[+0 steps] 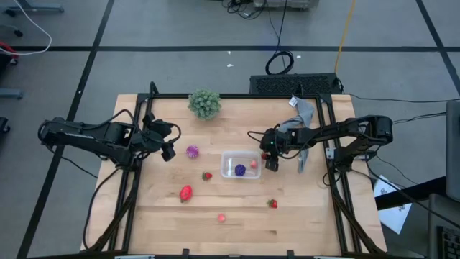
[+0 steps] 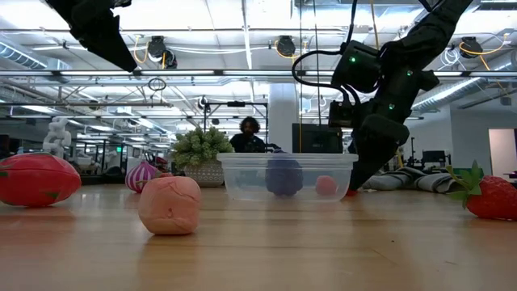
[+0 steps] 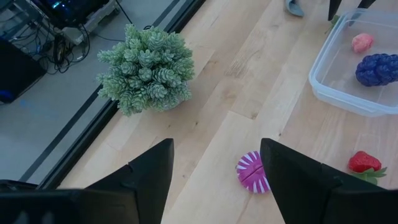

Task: Pick and placing Produce into tupperware
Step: Put the top right strawberry into the transparent container

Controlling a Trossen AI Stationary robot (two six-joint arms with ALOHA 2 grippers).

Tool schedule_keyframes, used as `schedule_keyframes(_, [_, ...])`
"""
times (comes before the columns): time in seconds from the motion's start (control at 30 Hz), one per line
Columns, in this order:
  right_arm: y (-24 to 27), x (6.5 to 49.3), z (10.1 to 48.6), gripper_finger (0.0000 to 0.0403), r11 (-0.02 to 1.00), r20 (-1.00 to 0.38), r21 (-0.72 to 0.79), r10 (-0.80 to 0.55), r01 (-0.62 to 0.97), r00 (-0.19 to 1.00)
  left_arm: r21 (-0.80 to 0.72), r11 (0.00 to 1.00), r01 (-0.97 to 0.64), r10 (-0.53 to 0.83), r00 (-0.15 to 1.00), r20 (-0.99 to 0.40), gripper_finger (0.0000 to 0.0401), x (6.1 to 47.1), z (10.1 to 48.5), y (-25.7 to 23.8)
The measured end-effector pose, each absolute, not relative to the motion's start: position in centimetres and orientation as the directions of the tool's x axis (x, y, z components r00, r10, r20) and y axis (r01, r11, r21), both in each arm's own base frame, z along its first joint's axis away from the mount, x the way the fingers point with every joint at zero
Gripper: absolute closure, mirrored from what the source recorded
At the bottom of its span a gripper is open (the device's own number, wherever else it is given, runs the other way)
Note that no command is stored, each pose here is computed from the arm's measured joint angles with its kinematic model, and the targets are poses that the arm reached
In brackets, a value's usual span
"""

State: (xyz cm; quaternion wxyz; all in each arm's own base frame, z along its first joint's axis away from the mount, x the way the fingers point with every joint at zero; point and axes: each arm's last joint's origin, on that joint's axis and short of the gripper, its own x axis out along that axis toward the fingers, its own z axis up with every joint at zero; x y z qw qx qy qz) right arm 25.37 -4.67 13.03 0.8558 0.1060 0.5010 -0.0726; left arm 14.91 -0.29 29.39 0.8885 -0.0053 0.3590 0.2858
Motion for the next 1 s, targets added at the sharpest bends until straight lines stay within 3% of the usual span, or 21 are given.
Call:
schedule_keyframes(0.43, [-4.67, 25.37, 13.04, 0.0292, 0.967, -0.873, 0.108, -0.018, 0.229, 0.488, 0.196, 0.837, -0.512, 0.504, 0.579, -0.641, 0.0158, 14.91, 29.39, -0.29])
schedule_keyframes(1.0, [-4.52, 24.57, 12.77, 0.0295, 0.963, -0.915, 0.108, 0.000, 0.246, 0.403, 0.196, 0.837, -0.512, 0.504, 0.579, -0.641, 0.0158, 14.91, 29.39, -0.29])
